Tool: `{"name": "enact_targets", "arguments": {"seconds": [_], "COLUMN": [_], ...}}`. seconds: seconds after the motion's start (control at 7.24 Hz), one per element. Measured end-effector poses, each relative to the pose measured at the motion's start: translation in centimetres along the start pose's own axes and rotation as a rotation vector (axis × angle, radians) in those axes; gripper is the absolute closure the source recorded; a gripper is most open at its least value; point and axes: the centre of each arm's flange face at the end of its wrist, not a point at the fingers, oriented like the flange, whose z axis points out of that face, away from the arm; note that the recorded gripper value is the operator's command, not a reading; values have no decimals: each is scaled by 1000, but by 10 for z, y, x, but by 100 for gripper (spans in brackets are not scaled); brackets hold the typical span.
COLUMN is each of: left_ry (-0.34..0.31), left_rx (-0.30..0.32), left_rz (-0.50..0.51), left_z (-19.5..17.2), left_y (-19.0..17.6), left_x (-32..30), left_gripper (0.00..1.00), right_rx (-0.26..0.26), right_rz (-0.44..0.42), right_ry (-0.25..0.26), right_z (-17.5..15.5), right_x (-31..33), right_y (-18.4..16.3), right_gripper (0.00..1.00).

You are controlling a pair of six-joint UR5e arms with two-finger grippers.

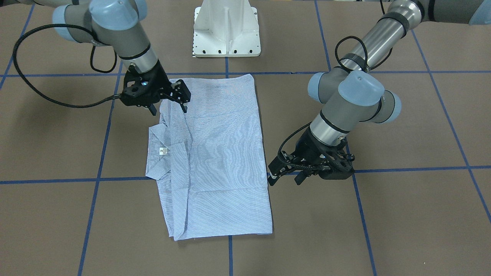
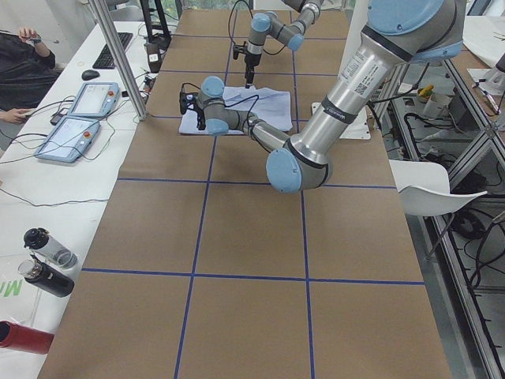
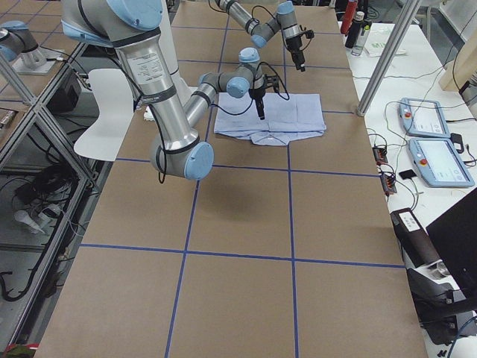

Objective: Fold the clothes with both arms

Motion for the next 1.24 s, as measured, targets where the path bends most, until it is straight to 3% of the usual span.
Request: {"name": "enact_targets", "arguments": {"seconds": [0.55, 0.97, 1.24], "left_ry": [7, 8, 7], "left_rx": [-7, -8, -9], "left_rz": [2, 2, 2], "left_z": [2, 3, 3], "left_y": [6, 7, 7], "left_x": [0, -1, -2], "left_gripper": [0, 0, 0], "right_rx": [23, 12, 6], "right_rz": [-116, -159, -171], "right_ry": [126, 183, 192], "right_z": [53, 67, 71], "right_x": [-16, -14, -14], "right_y": [3, 1, 1], "right_gripper": [0, 0, 0]}}
